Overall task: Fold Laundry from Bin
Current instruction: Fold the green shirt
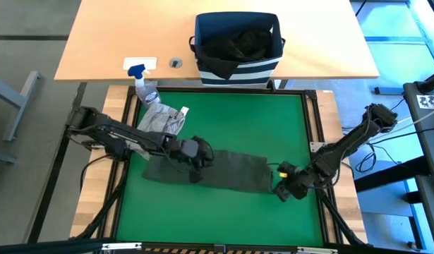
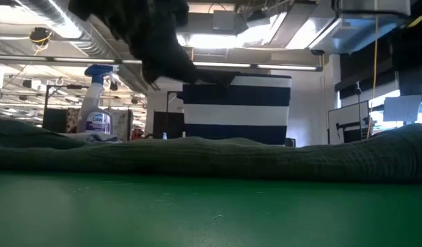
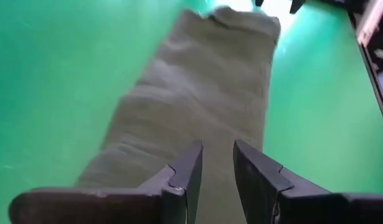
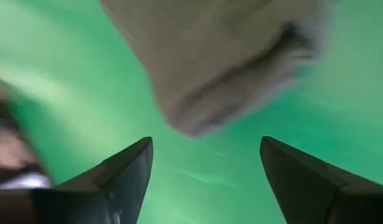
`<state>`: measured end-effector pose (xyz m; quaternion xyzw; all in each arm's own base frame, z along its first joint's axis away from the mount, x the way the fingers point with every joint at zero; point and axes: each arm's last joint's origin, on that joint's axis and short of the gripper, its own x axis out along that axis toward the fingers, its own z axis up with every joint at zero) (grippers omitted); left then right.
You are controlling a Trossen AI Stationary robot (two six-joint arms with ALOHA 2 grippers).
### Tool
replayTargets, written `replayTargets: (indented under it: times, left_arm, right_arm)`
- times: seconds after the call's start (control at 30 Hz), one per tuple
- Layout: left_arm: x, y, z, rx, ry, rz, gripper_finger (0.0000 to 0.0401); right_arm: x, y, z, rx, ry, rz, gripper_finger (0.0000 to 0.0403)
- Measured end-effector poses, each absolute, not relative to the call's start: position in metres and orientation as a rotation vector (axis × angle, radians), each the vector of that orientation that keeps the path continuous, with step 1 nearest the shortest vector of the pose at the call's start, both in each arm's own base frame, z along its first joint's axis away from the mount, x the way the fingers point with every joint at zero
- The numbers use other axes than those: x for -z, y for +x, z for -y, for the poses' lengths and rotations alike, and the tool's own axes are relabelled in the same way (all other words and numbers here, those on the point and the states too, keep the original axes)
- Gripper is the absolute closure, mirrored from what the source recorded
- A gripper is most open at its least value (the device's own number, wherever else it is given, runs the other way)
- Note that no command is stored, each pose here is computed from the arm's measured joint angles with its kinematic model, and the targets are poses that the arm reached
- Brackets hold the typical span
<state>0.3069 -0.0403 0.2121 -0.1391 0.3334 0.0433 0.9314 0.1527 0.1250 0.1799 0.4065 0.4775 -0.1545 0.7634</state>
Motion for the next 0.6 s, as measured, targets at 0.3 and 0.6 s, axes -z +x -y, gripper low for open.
replayTargets:
  times: [0.3,0.6]
  left_arm:
    - [-0.193,0.315,0.025,0.016,-0.178,-0.759,0.0314]
    - [-0.195,0.317,0.001,-0.023,-0.092,-0.737,0.0314]
  right_arm:
    - [-0.163,0.156,-0.120,0.497,1.272,-0.841,0.0097]
    - [-0.142,0.158,-0.119,0.662,1.335,-0.784,0.0097]
